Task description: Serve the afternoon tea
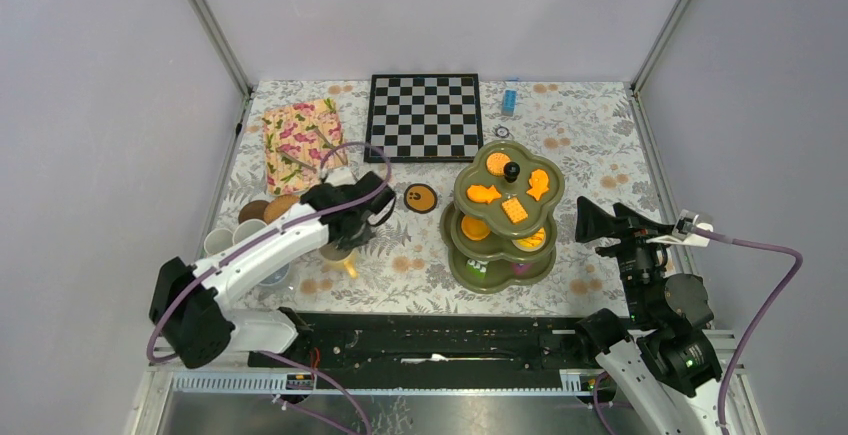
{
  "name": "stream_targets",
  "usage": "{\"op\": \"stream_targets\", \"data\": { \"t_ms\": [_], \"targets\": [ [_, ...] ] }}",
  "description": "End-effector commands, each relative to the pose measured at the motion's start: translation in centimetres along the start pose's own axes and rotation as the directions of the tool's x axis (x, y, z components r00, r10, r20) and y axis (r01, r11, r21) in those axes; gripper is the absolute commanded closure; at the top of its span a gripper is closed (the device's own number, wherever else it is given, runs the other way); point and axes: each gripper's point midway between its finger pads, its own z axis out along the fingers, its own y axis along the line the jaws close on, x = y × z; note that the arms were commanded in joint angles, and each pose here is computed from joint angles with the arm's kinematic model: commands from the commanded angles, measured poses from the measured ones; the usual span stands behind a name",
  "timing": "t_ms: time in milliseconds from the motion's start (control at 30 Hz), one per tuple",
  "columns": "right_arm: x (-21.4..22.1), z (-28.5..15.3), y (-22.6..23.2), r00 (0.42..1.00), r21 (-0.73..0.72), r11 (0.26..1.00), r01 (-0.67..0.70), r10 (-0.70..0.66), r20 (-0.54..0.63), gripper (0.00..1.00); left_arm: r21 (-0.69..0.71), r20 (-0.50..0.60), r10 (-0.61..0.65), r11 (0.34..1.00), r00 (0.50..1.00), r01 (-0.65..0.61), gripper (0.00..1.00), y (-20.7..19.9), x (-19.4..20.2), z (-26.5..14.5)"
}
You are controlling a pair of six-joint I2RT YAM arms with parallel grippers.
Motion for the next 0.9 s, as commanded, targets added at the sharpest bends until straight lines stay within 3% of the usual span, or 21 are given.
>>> {"op": "stream_targets", "data": {
  "t_ms": [0,233,433,867],
  "targets": [
    [-0.9,-0.1,-0.1,0.999,0.007,1.0,-0.009,0.009,0.035,0.02,0.171,0.157,0.218,0.955,0.963,-0.244,1.0,-7.4,-4.0,-2.9],
    [-1.3,-0.4,-0.1,0.999,0.012,1.0,-0.008,0.008,0.041,0.02,0.373,0.296,0.265,0.852,0.917,-0.367,1.0,-15.9,-6.8,-4.4],
    [-1.6,-0.5,0.0,0.999,0.012,1.0,-0.004,0.003,0.039,0.02,0.457,0.33,0.268,0.794,0.905,-0.401,1.0,-20.7,-7.6,-4.2],
    [-2.2,-1.0,-0.3,0.999,0.024,1.0,-0.005,0.004,0.052,0.02,0.47,0.335,0.268,0.783,0.903,-0.407,1.0,-24.3,-9.1,-1.0]
  ]
}}
